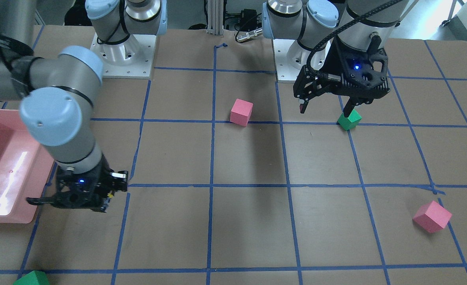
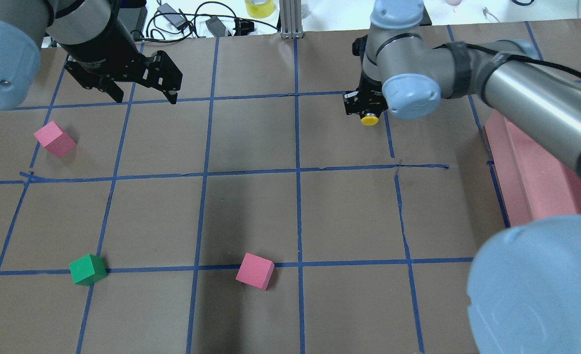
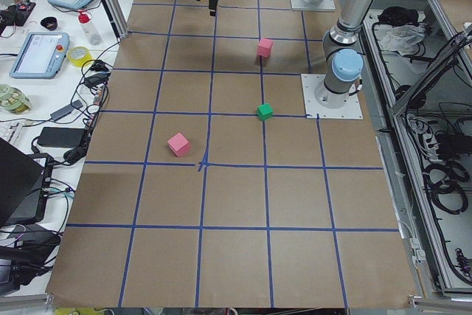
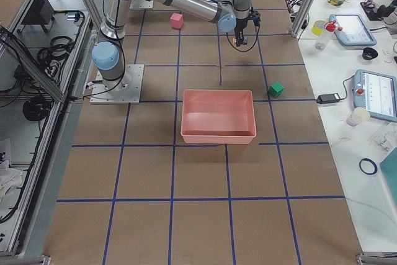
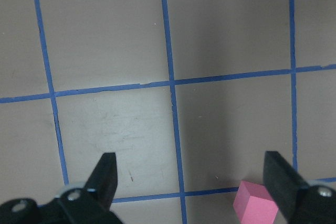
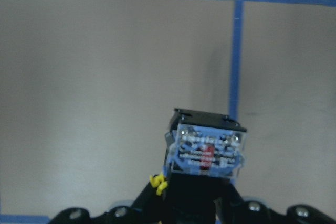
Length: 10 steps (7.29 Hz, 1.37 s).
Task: Align button upright
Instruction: 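Carry the button with the right gripper to the table center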
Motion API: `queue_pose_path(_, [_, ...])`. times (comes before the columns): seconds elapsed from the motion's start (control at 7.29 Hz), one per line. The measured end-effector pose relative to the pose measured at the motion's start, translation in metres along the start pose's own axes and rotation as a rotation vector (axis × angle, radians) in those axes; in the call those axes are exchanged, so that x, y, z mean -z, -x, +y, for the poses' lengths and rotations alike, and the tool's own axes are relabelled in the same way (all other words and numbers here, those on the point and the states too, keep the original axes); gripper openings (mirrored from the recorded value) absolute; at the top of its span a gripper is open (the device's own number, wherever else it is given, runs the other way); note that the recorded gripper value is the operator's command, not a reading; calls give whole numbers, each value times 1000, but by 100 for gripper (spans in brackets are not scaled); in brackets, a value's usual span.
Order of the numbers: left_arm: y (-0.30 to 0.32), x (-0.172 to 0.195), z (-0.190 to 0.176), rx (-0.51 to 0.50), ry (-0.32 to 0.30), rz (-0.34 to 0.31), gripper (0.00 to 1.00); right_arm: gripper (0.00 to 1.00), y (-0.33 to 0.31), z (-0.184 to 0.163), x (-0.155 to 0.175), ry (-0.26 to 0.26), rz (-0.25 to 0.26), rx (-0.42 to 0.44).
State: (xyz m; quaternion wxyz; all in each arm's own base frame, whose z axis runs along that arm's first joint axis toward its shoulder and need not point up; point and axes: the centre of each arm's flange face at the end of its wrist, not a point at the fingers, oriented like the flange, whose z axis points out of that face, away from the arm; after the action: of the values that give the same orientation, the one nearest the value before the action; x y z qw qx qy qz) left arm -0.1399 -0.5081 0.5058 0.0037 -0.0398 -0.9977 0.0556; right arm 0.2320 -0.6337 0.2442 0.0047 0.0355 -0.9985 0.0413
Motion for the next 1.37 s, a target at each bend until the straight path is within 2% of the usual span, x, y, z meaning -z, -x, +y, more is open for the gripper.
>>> queue_pose_path(0.55, [0, 0, 0, 0, 0, 0, 100, 0, 114, -1, -40, -5, -40, 57])
queue_pose_path(0.69, [0, 0, 0, -1, 0, 0, 100, 0, 132, -1, -46, 3, -63, 41])
queue_pose_path(0.82, [0, 0, 0, -1, 0, 0, 100, 5, 144, 0, -52, 15, -87, 24])
queue_pose_path(0.96, [0, 0, 0, -1, -1, 0, 100, 20, 149, 1, -56, 24, -98, 18])
queue_pose_path(1.1, [0, 0, 0, 0, -1, 0, 100, 68, 150, 2, -60, 30, -101, 27])
queue_pose_path(1.24, [0, 1, 0, 1, -2, 0, 100, 100, 150, 3, -61, 30, -100, 46])
queue_pose_path(1.37, [0, 1, 0, 2, -3, 0, 100, 100, 150, 4, -60, 27, -96, 62])
